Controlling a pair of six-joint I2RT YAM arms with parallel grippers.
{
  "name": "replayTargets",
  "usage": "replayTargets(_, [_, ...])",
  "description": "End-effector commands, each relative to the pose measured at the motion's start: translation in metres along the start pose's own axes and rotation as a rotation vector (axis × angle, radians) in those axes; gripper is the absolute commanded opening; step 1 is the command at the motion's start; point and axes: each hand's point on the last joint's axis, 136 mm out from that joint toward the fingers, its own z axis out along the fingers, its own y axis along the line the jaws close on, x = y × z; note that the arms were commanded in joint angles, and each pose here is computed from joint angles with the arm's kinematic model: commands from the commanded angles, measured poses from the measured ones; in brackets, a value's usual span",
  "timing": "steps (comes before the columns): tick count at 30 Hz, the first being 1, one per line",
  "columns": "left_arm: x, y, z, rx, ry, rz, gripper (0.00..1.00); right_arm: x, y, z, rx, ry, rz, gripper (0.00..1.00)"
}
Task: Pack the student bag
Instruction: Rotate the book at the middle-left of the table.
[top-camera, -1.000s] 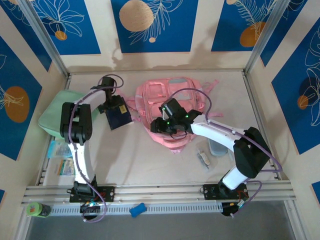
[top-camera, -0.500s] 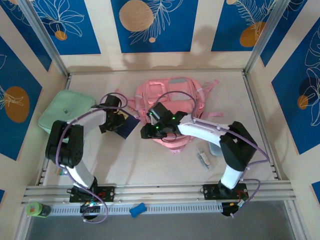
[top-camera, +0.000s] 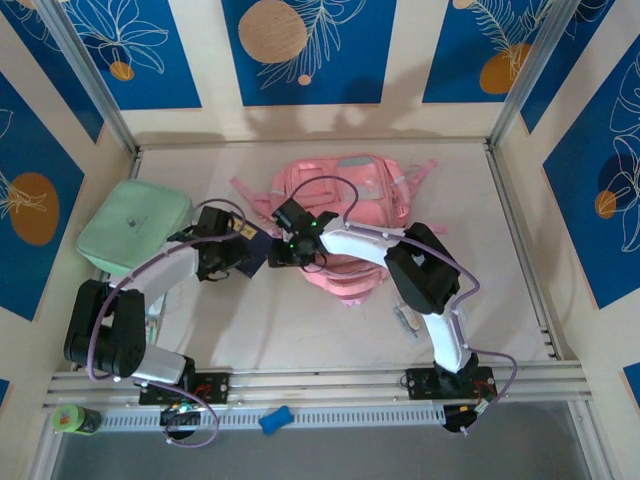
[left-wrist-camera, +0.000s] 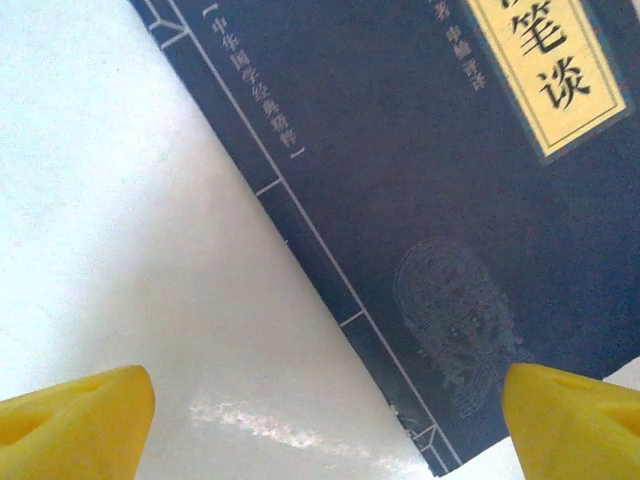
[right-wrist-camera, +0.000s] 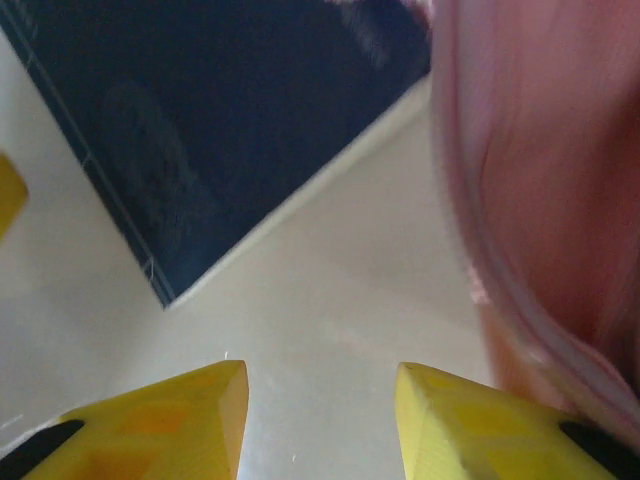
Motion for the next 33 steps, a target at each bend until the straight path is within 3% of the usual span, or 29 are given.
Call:
replayTargets(1, [0.005,-0.005,-0.003,0.052,-0.014,-0.024,0.89,-0.028,-0.029,0.004,0.102,-0.029,0.012,0.44])
replayTargets(6, [0.006,-0.002,-0.007,0.058,-0.029,-0.032,0.89,-0.039,-0.015,0.007,0.093,-0.065,-0.032,0.47])
replayTargets(18, [0.005,0.004,-0.012,0.086,-0.056,-0.066,0.88,-0.060,-0.012,0.044,0.119,-0.010,-0.119,0.51])
replayTargets(28, [0.001,0.038,-0.018,0.041,-0.099,-0.176,0.87,0.005,0.055,0.056,0.029,0.109,-0.204,0.51])
replayTargets(33, [-0.005,0.047,-0.027,0.046,-0.112,-0.170,0.86,-0.006,0.067,0.022,0.041,0.048,-0.219,0.53])
